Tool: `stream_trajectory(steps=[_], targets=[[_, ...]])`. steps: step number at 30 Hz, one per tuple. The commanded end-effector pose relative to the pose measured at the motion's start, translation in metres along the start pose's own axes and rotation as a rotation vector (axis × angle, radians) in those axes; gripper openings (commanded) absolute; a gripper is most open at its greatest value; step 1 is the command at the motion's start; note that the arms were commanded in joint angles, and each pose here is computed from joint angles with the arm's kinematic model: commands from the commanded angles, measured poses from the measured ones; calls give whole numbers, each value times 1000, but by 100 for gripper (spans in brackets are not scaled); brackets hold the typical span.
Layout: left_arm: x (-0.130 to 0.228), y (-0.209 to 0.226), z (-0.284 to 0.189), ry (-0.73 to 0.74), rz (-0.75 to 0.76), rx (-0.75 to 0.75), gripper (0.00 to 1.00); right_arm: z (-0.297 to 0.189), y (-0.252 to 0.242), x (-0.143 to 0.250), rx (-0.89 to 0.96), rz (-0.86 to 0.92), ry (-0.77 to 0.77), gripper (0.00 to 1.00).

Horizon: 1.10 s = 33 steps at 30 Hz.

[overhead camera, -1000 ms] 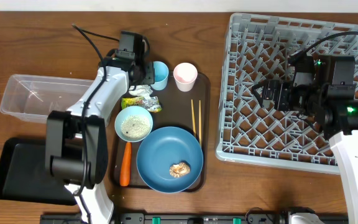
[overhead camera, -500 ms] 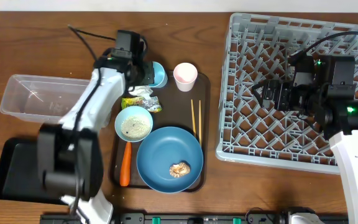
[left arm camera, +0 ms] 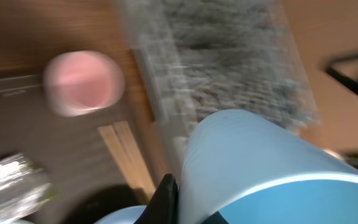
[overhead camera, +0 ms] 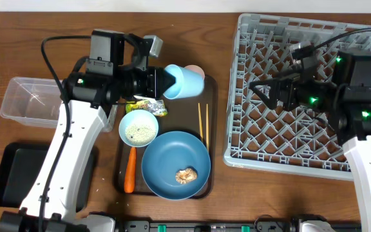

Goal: Sort waste into correct bins and load items into the dishwasher rack
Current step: 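Lift the blue cup and pass it to the right gripper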

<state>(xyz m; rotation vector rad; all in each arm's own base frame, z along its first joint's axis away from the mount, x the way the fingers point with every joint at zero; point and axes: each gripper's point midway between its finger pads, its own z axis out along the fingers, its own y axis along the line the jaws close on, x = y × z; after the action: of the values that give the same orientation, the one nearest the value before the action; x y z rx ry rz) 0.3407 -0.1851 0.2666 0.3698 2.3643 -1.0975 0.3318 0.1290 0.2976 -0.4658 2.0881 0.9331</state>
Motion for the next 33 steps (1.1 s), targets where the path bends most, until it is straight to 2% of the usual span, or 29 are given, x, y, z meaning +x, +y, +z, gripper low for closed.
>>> stream_trajectory(steps=[1, 5, 10, 25, 27, 28, 31, 33], targets=[[1, -67, -21, 3, 97, 328, 6, -26, 83, -17, -419, -177, -82, 78], [1, -100, -37, 4, 160, 532, 7, -28, 105, -17, -523, -234, -87, 79], [2, -118, -49, 8, 206, 652, 6, -19, 133, -13, -605, -323, -77, 80], [2, -119, -50, 10, 205, 662, 6, 9, 180, -6, -633, -482, -81, 79], [2, -119, -50, 10, 205, 662, 6, 9, 184, -6, -642, -496, -86, 73], [2, -119, -50, 10, 205, 662, 6, 9, 184, -6, -644, -499, -87, 64], [2, -119, -50, 10, 205, 661, 6, 9, 184, -6, -642, -499, -87, 51], [2, -119, -50, 10, 205, 661, 8, 9, 184, -6, -642, -488, -84, 47]])
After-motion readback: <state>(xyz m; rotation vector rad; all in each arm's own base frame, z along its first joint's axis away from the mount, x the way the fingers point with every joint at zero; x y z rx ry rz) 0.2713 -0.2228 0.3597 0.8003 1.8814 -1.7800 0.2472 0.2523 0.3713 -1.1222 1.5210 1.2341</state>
